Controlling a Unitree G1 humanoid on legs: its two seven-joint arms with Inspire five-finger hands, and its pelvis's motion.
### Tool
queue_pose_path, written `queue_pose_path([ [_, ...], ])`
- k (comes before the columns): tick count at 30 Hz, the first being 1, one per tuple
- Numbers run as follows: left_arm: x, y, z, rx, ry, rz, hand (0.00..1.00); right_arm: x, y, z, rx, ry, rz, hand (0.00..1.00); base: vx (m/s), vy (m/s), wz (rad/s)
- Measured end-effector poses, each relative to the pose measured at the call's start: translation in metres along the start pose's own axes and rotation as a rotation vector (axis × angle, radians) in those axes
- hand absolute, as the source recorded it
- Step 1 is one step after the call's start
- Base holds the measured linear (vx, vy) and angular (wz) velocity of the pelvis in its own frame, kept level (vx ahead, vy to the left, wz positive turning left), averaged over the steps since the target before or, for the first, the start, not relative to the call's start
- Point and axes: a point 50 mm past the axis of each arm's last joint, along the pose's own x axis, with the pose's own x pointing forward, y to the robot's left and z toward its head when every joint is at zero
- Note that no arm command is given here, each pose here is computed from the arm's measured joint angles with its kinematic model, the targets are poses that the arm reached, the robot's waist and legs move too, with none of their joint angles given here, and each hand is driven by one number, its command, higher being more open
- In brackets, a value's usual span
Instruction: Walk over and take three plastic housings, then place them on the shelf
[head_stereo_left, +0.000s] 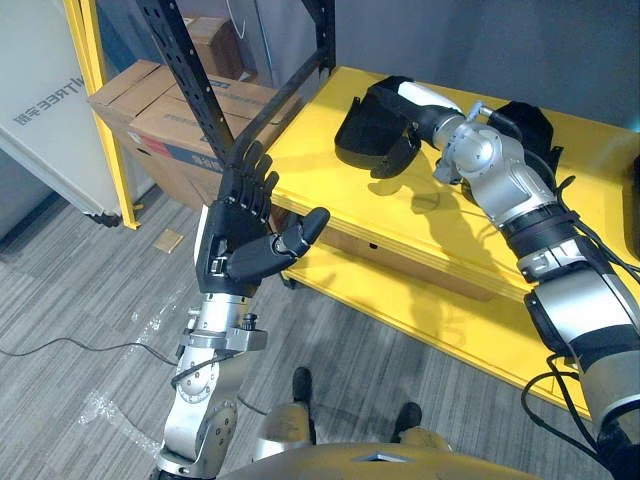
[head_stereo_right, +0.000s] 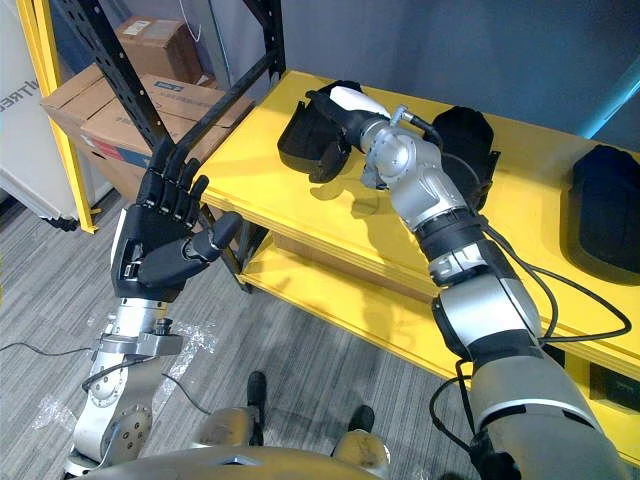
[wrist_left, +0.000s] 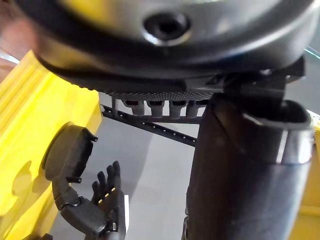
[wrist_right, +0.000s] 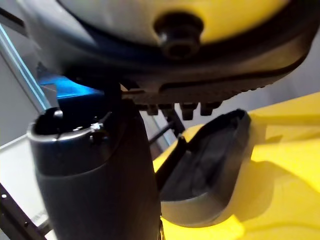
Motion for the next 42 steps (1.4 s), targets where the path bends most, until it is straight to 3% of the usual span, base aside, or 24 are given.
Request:
queue_pose_path([
  [15,0.0,-0.001,0.0,0.045,-0.002,-0.015,1.0,0.004,0.015,0.016,0.0,-0.055,0.186,1.0,0.0,-0.007,0.0],
  [21,0.0,-0.001,0.001,0.05,-0.003,-0.017,1.0,0.005,0.041,0.006,0.049,-0.011,0.281,1.0,0.0,0.0,0.0],
  [42,0.001,0.0,0.001,0.059,-0.004,-0.016,1.0,0.005,0.06,0.008,0.087,-0.048,0.275,1.0,0.0,-0.004,-0.01],
])
